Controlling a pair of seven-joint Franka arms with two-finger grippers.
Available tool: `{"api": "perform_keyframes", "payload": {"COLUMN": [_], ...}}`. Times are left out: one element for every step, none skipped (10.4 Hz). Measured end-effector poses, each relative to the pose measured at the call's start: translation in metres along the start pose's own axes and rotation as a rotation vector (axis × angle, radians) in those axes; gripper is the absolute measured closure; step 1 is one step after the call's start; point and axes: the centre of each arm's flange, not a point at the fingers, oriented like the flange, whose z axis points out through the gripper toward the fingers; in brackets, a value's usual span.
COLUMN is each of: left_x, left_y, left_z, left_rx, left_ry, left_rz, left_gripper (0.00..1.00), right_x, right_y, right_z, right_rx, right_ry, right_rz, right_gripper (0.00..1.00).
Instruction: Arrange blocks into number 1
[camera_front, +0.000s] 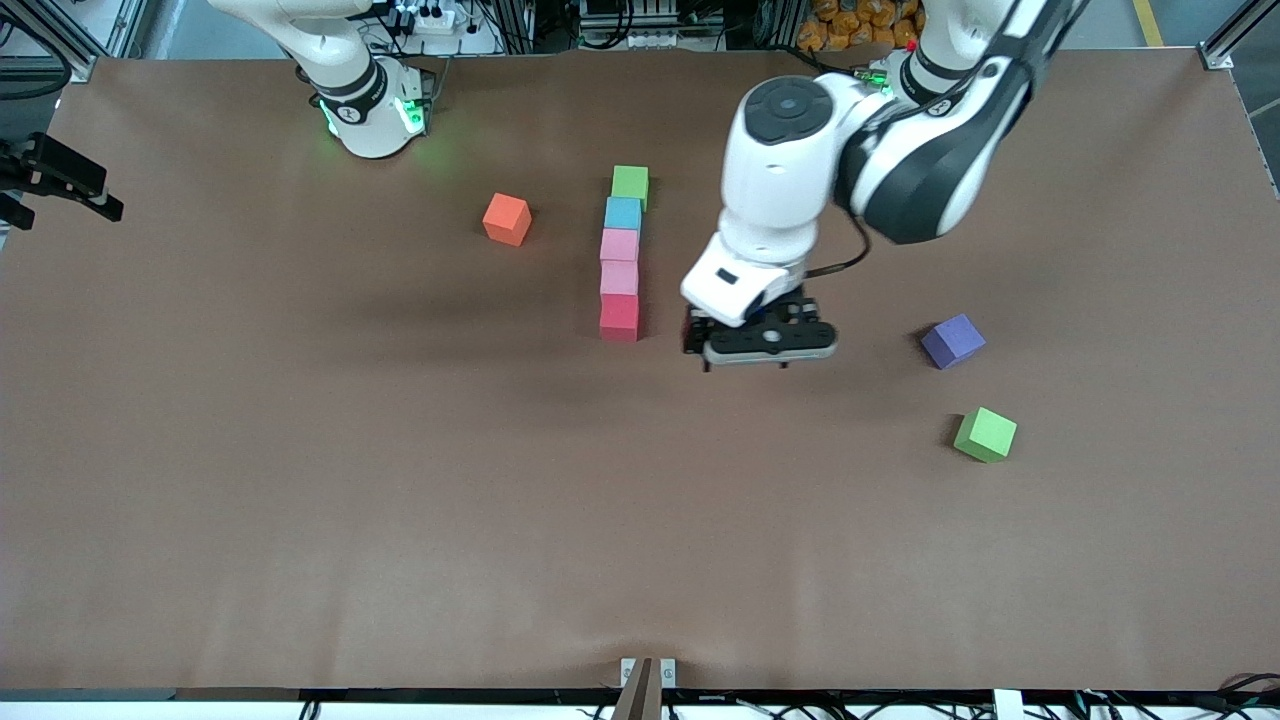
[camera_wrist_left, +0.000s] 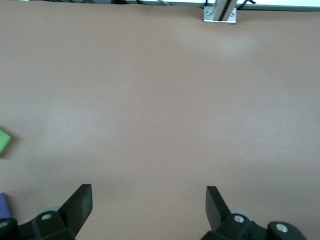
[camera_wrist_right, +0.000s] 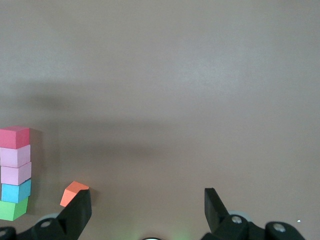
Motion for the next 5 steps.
{"api": "perform_keyframes", "payload": {"left_x": [0.007,0.016,0.028,0.039,0.048], "left_y": [-0.015,-0.032,-0.054,-0.077,-0.1], "left_z": [-0.012,-0.022,-0.026,-0.03,-0.033], "left_rx": [0.0,-0.006,-0.013,-0.027,-0.029], "left_ry": [-0.009,-0.022,-0.036,-0.054,-0.072], "left_rz": [-0.005,0.002,0.024,0.065,0.119], "left_gripper": [0.0,0.0,0.0,0.0,0.0], "right_x": [0.001,0.002,0.004,0.005,0.005], "right_y": [-0.002,-0.004,-0.01,-0.015,-0.016], "right_z": [0.002,0.005,0.007,0.008,0.009], "right_rx": [0.0,0.0,0.0,0.0,0.0], "right_ry": [-0.004,-0.009,-0.014,-0.019,-0.02], "right_rz": [-0.003,-0.009,-0.019,-0.029,-0.032], "right_gripper": [0.0,0.0,0.0,0.0,0.0]}}
